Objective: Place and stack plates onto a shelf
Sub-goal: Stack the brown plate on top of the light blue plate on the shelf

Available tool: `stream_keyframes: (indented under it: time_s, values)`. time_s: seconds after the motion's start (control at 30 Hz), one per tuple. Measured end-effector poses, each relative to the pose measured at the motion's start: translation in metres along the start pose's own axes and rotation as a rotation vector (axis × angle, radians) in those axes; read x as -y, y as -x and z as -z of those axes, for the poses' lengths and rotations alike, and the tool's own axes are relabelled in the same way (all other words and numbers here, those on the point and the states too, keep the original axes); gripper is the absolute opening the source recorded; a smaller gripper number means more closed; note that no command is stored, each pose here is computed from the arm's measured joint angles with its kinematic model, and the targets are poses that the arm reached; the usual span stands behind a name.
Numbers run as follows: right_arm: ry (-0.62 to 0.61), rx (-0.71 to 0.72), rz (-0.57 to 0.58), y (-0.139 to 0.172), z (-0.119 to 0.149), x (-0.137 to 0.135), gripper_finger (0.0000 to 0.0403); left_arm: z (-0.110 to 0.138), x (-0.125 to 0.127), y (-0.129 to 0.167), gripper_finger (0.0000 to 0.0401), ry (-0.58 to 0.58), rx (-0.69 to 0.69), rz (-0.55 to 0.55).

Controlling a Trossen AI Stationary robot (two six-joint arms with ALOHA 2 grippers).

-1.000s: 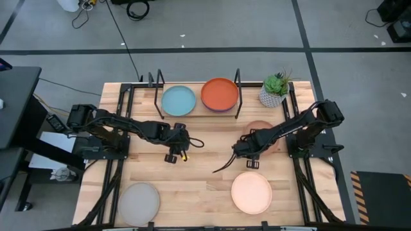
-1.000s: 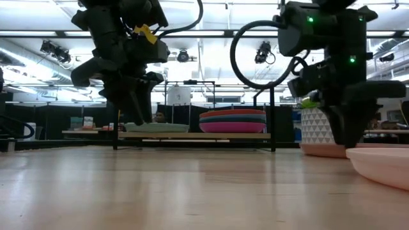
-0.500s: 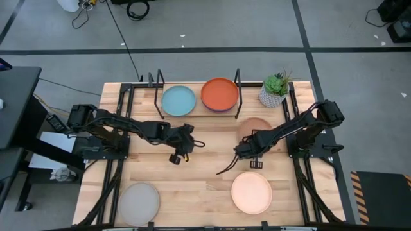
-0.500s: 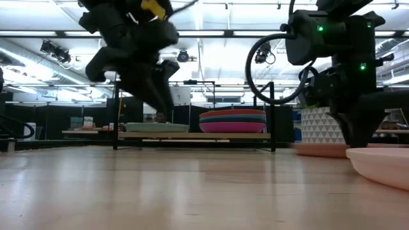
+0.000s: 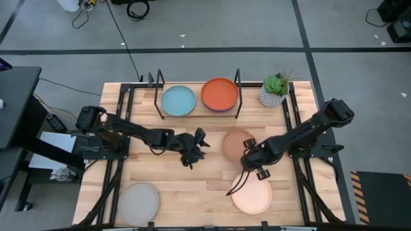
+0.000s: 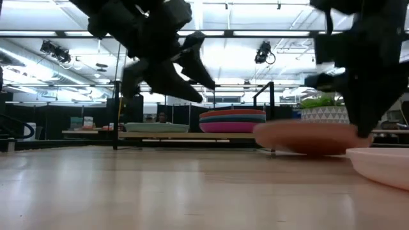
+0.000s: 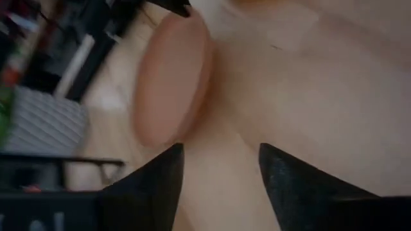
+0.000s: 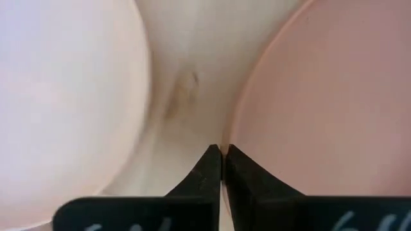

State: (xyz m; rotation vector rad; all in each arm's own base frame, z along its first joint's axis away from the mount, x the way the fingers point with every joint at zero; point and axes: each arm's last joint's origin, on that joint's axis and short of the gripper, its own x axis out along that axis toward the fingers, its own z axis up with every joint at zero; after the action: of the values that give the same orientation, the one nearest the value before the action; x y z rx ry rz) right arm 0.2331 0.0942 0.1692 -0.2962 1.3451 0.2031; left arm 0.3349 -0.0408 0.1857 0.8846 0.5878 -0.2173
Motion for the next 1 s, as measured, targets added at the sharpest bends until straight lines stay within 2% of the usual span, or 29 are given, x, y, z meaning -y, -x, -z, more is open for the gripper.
stream_keyframes:
  time_s: [0.07, 0.2, 0.33, 0.57, 0.7, 0.83, 1.0]
  values:
    - [0.015, 0.051, -0.01, 0.007, -0.001, -0.002, 0.0017, -0.002, 0.002, -0.007, 0.0232, -0.059, 0.003, -0.048]
    - [0.047, 0.138, -0.033, 0.017, -0.005, -0.004, 0.0021, -0.004, 0.005, -0.02, 0.0253, -0.103, 0.027, -0.114]
    - [0.071, 0.199, -0.011, 0.023, -0.007, -0.003, 0.0019, 0.001, 0.011, -0.032, 0.0253, -0.145, 0.02, -0.113]
    - [0.158, 0.3, 0.004, 0.028, -0.016, -0.002, 0.002, -0.001, 0.013, -0.047, 0.0247, -0.174, 0.104, -0.209]
    - [0.184, 0.323, 0.01, 0.029, -0.018, -0.001, 0.002, -0.001, 0.015, -0.051, 0.0246, -0.178, 0.118, -0.217]
    - [0.184, 0.323, 0.01, 0.029, -0.018, -0.001, 0.002, 0.0, 0.014, -0.051, 0.0223, -0.167, 0.118, -0.217]
    - [0.172, 0.331, 0.008, 0.029, -0.018, -0.002, 0.002, 0.0, 0.015, -0.051, 0.0163, -0.162, 0.116, -0.213]
